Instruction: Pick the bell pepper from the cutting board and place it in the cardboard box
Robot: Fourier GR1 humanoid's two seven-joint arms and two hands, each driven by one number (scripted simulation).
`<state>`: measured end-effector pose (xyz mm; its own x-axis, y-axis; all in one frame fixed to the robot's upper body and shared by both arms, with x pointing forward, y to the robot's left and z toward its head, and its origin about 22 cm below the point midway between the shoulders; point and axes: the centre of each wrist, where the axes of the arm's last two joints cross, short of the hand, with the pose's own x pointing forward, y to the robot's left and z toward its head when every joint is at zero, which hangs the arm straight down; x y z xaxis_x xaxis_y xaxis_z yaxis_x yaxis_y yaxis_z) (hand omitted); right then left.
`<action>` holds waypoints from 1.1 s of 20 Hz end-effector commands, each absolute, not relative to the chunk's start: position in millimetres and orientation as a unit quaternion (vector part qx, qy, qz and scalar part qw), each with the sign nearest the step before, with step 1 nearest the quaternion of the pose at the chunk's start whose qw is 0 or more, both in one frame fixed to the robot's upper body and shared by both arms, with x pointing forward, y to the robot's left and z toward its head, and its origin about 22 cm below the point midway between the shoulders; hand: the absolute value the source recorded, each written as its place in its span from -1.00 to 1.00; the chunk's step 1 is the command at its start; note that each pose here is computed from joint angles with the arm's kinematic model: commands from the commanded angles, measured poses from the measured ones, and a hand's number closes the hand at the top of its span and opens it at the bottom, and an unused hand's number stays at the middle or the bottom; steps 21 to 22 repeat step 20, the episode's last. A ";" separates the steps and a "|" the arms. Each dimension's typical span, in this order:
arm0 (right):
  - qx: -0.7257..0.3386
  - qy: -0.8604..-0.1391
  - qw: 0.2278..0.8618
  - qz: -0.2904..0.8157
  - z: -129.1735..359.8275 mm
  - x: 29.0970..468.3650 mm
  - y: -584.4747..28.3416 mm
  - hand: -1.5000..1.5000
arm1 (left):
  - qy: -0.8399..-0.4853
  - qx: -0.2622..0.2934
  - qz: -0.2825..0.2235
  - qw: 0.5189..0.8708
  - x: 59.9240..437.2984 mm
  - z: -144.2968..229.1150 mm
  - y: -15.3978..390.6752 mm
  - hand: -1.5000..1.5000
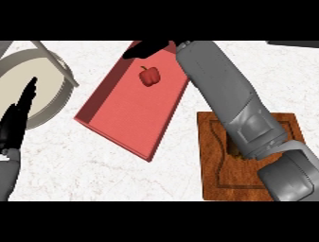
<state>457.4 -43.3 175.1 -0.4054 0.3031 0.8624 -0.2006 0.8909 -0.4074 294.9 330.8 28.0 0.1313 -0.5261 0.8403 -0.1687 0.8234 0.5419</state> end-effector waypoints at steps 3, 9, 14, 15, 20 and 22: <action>-0.001 -0.808 0.560 0.184 176.5 474.2 -103.6 -1.00 | -0.633 0.282 -0.114 0.712 280.5 23.2 340.2 0.00; -0.027 -0.802 0.570 0.174 181.3 483.5 -178.8 -1.00 | -0.634 0.280 -0.118 0.711 283.2 23.0 334.0 0.00; -0.045 -0.805 0.563 0.182 159.2 476.7 -247.5 -1.00 | -0.636 0.281 -0.111 0.710 277.7 9.7 337.4 0.00; -0.050 -0.805 0.562 0.181 169.1 479.6 -236.9 -1.00 | -0.638 0.278 -0.112 0.709 278.5 25.2 351.9 0.00; -0.042 -0.785 0.571 0.237 165.1 468.5 -299.8 -1.00 | -0.636 0.282 -0.108 0.710 282.3 15.8 335.6 0.00; -0.042 -0.785 0.571 0.237 165.1 468.5 -299.8 -1.00 | -0.636 0.282 -0.108 0.710 282.3 15.8 335.6 0.00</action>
